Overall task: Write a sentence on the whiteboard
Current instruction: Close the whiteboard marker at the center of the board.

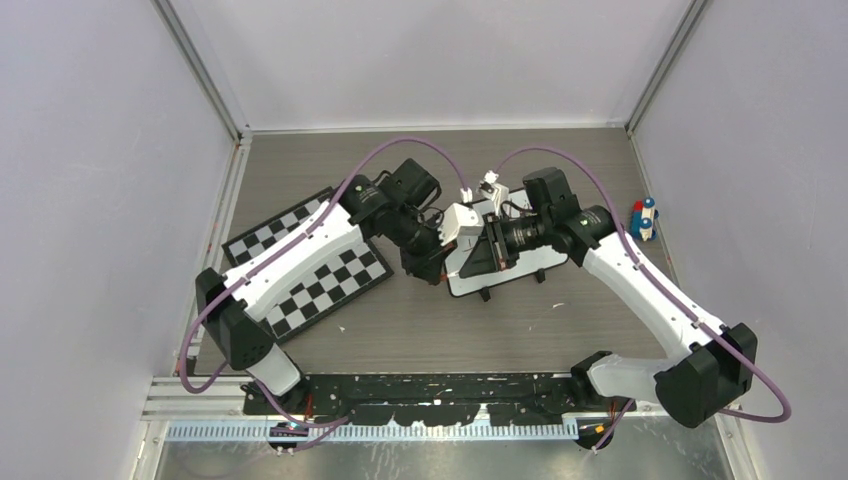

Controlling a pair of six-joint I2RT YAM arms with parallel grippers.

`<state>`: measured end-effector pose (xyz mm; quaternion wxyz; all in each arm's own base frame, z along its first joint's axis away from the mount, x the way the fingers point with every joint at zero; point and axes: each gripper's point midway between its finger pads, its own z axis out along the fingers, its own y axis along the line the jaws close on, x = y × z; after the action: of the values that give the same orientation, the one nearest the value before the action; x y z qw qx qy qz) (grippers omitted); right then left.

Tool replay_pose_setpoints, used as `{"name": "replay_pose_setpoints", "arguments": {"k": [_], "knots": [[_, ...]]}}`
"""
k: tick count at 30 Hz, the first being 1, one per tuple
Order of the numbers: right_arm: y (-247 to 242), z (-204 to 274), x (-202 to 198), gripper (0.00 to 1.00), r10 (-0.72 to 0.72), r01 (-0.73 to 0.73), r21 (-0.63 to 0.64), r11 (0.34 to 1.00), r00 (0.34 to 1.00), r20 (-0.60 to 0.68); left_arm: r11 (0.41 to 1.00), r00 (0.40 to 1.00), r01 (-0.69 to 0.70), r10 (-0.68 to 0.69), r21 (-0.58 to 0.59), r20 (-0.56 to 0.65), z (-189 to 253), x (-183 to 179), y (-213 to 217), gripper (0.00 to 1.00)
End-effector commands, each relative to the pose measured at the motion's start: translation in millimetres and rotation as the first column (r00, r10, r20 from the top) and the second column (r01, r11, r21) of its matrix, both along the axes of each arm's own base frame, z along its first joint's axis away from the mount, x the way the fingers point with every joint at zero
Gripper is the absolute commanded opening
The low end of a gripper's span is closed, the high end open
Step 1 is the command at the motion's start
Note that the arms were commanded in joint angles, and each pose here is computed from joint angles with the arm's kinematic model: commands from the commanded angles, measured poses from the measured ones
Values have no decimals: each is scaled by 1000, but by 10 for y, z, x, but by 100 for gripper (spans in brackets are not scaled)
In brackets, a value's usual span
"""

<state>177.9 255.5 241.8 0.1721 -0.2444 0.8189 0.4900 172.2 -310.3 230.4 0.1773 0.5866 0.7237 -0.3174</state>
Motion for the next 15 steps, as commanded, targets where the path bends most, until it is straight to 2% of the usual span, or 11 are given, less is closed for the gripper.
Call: {"name": "replay_pose_setpoints", "arguments": {"k": [1, 9, 12, 15], "knots": [[159, -17, 32, 0, 32, -32, 20, 999, 999, 7, 934, 975, 186, -136, -305, 178, 769, -123, -654, 0], [150, -83, 1, 0, 40, -40, -8, 999, 999, -4, 946, 962, 173, -102, -274, 255, 775, -29, -699, 0], [138, -18, -8, 0, 41, -41, 0, 999, 999, 22, 948, 963, 175, -110, -264, 245, 755, -64, -661, 0], [80, 76, 42, 0, 24, -24, 1, 1000, 997, 71, 956, 960, 175, -114, -234, 256, 699, -78, -547, 14]]}}
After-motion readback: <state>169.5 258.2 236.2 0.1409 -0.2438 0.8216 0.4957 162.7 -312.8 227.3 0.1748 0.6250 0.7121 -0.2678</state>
